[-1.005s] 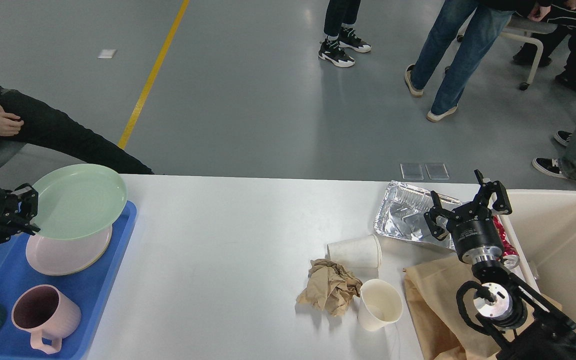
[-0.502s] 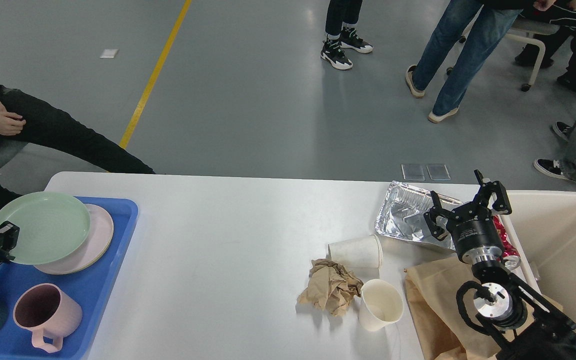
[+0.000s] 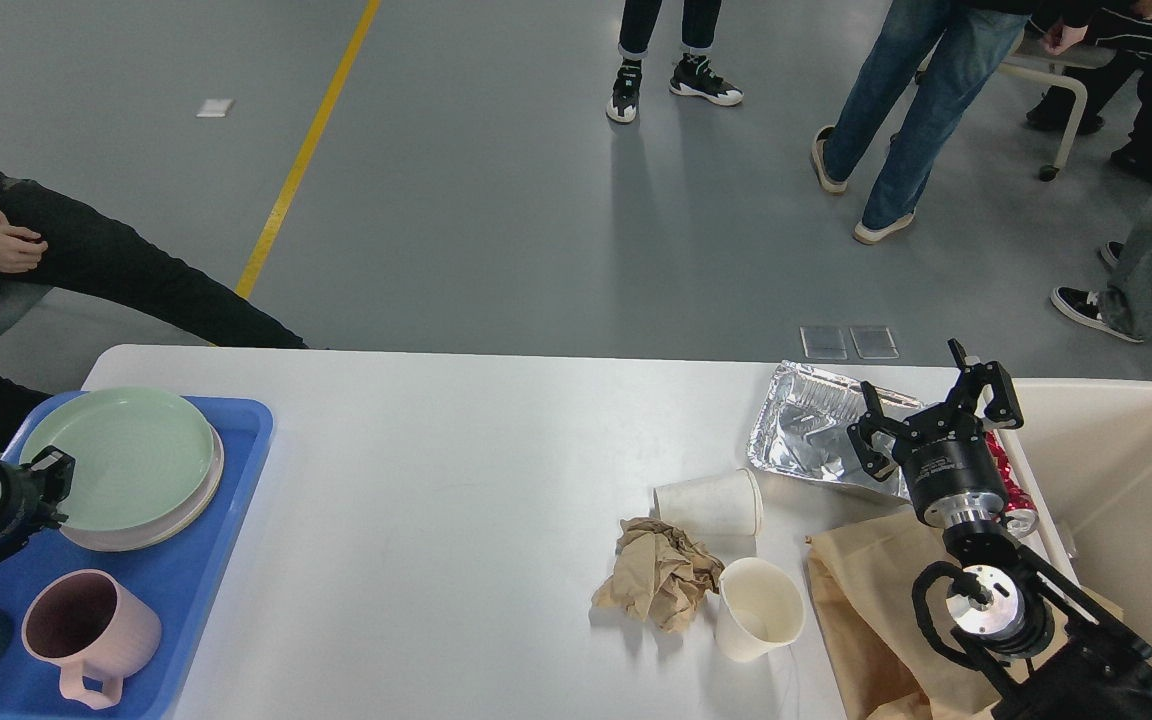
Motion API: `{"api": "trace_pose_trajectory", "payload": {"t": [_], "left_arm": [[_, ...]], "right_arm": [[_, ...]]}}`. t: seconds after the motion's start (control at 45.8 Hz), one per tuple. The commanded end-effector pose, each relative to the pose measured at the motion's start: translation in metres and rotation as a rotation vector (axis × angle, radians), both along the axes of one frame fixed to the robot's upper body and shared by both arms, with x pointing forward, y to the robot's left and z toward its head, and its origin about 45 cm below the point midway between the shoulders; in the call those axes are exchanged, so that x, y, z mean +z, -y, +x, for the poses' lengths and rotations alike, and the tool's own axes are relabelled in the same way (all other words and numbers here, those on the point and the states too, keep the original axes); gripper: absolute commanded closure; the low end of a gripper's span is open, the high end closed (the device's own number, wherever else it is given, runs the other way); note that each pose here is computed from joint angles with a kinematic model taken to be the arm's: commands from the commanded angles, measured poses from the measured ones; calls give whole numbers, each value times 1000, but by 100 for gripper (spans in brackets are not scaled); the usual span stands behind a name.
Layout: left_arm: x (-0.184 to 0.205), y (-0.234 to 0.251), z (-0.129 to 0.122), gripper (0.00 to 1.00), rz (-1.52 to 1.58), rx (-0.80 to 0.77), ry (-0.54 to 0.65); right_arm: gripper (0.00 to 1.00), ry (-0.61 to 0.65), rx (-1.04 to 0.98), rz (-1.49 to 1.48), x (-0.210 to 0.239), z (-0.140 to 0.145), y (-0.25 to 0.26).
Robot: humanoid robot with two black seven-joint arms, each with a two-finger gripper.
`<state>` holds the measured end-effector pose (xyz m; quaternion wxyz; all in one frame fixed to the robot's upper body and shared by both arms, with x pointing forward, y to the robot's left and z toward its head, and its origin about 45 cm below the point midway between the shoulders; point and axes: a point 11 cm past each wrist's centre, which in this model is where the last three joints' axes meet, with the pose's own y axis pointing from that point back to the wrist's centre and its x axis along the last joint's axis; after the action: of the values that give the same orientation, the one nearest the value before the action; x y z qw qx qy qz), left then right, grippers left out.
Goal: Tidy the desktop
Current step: 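Open the left gripper and withdraw it from the green plate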
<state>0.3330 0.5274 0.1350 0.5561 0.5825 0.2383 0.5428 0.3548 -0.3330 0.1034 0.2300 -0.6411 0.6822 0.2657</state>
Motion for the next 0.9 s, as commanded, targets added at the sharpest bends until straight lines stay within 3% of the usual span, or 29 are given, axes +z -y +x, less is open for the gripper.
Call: {"api": "trace_pose_trajectory", "payload": {"t": [0.0, 0.153, 0.349, 0.459, 0.502, 0.546, 0.612, 0.808, 0.83, 0.852, 0.874], "left_arm": [[-1, 3, 1, 71, -4, -6, 0], [-2, 1, 0, 27, 3, -2, 0], [-3, 2, -1, 12, -5, -3, -6], [0, 0, 2, 13, 8, 0, 18], [0, 0, 2, 20, 12, 2, 22], [0, 1, 2, 45, 5, 0, 15], [-2, 4, -2, 99, -22, -7, -8], [-1, 2, -4, 99, -40, -1, 3], [0, 2, -3, 93, -40, -3, 7], [1, 1, -2, 80, -36, -2, 10], [2, -1, -2, 61, -28, 1, 12]], "right_arm": [[0, 0, 0, 0, 0, 0, 0], [0, 0, 0, -1, 0, 0, 0], [0, 0, 0, 0, 0, 0, 0], [0, 0, 0, -1, 0, 0, 0], [0, 0, 0, 0, 0, 0, 0], [0, 0, 0, 0, 0, 0, 0], [0, 0, 0, 0, 0, 0, 0], [0, 0, 0, -1, 0, 0, 0], [0, 0, 0, 0, 0, 0, 0], [0, 0, 0, 0, 0, 0, 0], [0, 0, 0, -1, 0, 0, 0]]}}
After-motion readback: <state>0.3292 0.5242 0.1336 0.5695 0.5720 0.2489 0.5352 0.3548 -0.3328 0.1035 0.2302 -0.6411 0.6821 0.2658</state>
